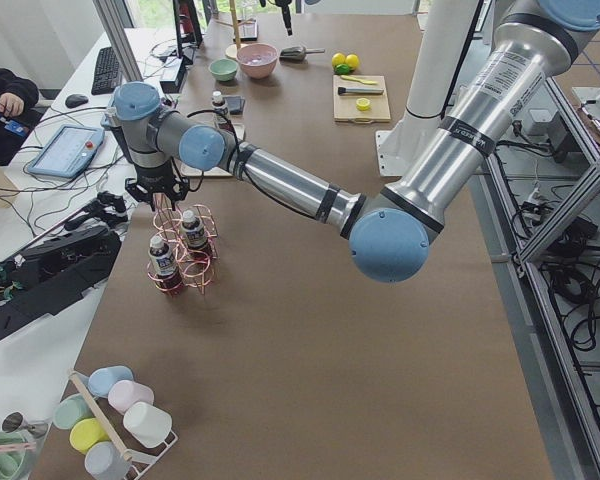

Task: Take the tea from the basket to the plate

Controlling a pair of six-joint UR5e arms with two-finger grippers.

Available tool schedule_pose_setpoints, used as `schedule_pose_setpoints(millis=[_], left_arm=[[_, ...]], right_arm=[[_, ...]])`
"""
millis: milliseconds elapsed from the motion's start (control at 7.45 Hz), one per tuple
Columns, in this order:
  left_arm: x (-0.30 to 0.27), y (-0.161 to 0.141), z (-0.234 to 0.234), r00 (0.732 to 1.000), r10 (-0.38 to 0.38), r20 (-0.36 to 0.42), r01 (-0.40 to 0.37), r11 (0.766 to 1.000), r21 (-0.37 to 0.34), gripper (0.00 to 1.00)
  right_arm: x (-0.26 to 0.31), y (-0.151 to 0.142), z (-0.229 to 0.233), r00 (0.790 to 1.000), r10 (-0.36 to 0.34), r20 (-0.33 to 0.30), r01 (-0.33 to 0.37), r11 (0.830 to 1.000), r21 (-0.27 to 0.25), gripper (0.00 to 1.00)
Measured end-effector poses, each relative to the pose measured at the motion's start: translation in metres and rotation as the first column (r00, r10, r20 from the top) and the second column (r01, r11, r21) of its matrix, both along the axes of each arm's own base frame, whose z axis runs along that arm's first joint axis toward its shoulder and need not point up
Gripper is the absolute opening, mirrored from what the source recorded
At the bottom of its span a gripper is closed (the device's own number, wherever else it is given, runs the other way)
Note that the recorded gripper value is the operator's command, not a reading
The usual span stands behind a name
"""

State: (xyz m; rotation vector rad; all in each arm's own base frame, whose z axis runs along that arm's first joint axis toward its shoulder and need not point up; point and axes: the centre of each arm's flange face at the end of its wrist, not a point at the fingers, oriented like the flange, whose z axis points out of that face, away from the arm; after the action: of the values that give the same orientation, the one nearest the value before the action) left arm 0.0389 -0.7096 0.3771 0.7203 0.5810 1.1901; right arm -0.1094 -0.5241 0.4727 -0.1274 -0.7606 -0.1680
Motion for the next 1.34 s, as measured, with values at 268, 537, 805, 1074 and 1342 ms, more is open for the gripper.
schedule_pose_setpoints(millis=[268,537,805,1074,1342], left_arm=[[0.001,0.000,-0.002,1.000,-0.006,-0.004,0.006,1.000,0.000,0.99],[-0.001,0.001,-0.004,1.000,-0.015,-0.007,0.015,1.000,-0.004,0.99],[-0.017,0.003,-0.007,0.991,-0.135,-0.024,0.135,0.991,-0.021,0.98],[-0.041,0.021,0.020,0.901,-0.433,-0.020,0.433,0.901,-0.026,0.97],[-0.052,0.045,0.052,0.693,-0.710,-0.121,0.671,0.698,-0.252,0.83]], right_arm=[[0.076,0.043,0.085,0.999,0.009,-0.045,-0.011,0.999,-0.052,1.00],[0.130,0.061,0.125,0.997,0.040,-0.059,-0.044,0.996,-0.072,1.00],[0.140,0.062,0.135,0.991,0.029,-0.130,-0.038,0.997,-0.070,1.00],[0.137,0.059,0.126,0.990,0.024,-0.136,-0.031,0.998,-0.052,1.00],[0.134,0.057,0.126,0.993,0.027,-0.117,-0.034,0.998,-0.055,1.00]])
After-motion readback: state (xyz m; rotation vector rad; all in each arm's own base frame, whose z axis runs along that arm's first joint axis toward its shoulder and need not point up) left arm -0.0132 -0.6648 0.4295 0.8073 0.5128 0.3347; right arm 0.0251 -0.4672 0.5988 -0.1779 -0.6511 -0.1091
